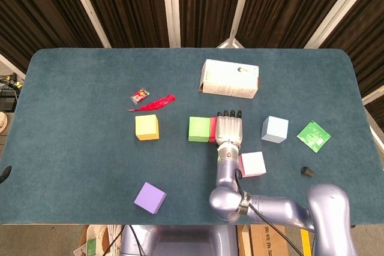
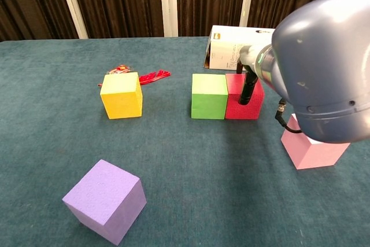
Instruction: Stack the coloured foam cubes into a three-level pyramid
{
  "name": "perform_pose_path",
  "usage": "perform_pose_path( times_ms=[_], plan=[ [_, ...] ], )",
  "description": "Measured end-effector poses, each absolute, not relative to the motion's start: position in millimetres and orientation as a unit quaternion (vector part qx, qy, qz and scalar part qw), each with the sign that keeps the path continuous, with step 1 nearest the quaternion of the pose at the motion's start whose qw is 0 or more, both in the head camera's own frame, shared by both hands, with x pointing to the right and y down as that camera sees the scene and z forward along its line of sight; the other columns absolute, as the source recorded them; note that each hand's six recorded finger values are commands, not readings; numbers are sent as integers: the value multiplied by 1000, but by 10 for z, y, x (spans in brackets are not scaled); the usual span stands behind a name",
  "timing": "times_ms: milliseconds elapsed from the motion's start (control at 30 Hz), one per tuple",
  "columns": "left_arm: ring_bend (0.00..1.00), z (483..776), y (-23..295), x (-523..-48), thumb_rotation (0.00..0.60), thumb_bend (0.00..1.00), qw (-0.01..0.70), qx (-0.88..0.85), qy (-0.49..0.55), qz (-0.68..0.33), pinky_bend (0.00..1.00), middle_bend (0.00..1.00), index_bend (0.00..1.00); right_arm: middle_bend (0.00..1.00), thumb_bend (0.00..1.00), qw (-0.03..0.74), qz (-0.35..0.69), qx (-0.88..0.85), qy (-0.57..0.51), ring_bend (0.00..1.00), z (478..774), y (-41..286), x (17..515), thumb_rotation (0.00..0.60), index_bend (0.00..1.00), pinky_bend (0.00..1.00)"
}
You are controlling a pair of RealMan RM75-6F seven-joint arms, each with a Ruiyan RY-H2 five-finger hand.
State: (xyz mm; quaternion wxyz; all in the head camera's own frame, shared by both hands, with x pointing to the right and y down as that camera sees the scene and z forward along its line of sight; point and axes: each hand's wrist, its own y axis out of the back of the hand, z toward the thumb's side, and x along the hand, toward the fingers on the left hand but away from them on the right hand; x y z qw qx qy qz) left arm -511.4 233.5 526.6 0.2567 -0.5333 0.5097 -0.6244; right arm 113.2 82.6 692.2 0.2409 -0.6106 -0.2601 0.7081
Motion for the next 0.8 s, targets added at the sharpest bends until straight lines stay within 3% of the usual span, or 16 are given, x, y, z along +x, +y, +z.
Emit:
perform_pose_path(
  times_ms=[400, 600, 800],
  plan=[
    [0, 5239, 2321, -5112, 600, 315, 270, -530, 513, -619, 0, 0, 18, 10, 294, 220, 712, -633, -213, 0, 6787, 957, 1161, 600, 4, 0],
    [0, 5221, 2295, -5108, 600, 315, 291, -521, 521, -610, 0, 0, 11, 0, 215, 223, 688, -644, -251, 0, 6577, 845, 1268, 600, 0, 0],
    [0, 5248, 2303, -5067, 600, 314, 305, -519, 521, -606, 0, 0, 11, 0, 214, 256, 635, -651, -327, 0, 6360, 648, 1430, 600, 0, 0]
  ],
)
